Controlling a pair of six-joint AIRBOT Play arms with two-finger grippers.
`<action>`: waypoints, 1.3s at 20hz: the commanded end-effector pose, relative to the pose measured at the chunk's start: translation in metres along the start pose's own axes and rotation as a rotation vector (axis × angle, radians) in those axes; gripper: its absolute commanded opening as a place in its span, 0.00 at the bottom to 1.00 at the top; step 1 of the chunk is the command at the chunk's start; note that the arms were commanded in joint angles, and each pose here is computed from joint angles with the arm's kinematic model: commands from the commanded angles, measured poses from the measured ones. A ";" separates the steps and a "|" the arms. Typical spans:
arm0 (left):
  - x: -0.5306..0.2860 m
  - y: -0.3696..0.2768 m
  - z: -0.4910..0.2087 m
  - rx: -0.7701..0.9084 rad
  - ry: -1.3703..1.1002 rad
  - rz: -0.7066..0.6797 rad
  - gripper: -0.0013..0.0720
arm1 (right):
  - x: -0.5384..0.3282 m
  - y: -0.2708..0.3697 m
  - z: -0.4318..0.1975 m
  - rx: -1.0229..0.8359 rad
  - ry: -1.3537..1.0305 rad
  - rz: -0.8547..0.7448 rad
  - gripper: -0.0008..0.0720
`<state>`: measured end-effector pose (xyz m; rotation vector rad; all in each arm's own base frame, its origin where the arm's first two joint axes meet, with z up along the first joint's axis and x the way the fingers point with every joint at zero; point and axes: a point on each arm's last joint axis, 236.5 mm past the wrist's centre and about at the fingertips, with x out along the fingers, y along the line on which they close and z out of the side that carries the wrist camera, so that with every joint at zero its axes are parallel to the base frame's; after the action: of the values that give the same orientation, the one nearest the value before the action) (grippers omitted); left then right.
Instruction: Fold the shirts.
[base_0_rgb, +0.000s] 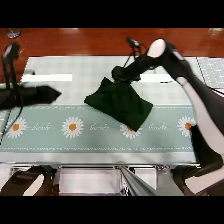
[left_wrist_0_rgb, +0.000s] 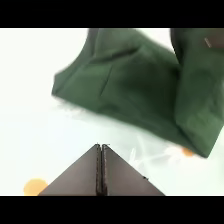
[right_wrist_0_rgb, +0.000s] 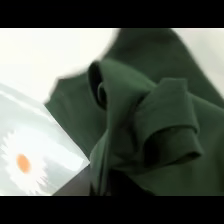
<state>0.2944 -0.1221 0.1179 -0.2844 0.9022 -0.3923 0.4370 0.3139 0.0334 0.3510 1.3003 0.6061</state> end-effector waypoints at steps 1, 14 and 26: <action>0.002 0.015 -0.041 -0.053 -0.045 0.015 0.05 | 0.052 0.025 0.010 0.078 0.051 0.112 0.04; 0.060 0.043 -0.047 -0.205 0.016 0.034 0.05 | -0.156 -0.084 0.012 0.017 0.008 -0.151 0.88; 0.083 0.005 -0.087 -0.167 0.099 -0.058 0.05 | -0.054 -0.165 -0.183 0.734 -0.288 0.036 0.88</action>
<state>0.2736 -0.1478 0.0070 -0.4430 1.0415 -0.3553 0.3165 0.1096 -0.0176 0.8740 1.1907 0.0993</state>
